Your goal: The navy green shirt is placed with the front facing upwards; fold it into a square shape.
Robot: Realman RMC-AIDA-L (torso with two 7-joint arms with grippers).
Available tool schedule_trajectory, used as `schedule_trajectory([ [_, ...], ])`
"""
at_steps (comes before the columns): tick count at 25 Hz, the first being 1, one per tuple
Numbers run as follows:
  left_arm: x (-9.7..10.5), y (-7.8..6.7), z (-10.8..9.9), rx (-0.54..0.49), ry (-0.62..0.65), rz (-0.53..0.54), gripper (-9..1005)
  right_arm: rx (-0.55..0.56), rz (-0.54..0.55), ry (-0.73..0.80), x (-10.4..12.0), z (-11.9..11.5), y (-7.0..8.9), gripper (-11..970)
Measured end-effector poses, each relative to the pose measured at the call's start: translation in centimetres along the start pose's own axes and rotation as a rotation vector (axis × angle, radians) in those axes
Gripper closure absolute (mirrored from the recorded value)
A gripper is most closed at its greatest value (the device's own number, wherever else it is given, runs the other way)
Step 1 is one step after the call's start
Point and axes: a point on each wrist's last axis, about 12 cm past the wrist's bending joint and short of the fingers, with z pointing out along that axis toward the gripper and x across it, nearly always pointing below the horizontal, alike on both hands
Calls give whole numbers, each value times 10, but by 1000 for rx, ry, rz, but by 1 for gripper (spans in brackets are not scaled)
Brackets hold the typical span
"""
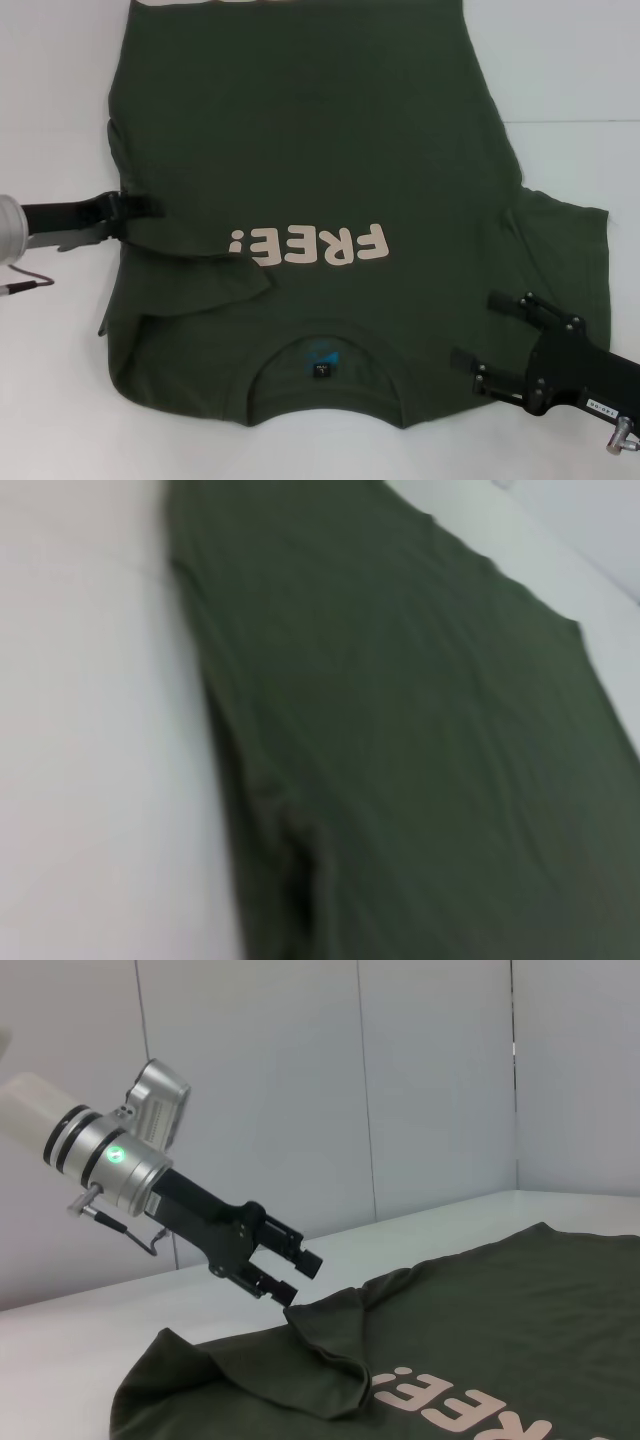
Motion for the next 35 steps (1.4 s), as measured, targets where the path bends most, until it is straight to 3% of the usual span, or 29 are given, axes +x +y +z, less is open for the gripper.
schedule_trajectory([
  [12, 2, 10, -3, -41, -17, -20, 298, 4, -2, -4, -1, 0, -2, 27],
  [30, 6, 7, 7, -51, -1, -22, 303, 5, -6, -4, -2, 1, -3, 28],
  [35, 5, 5, 8, -46, 2, -26, 355, 5, -7, -3, -2, 1, -3, 29],
])
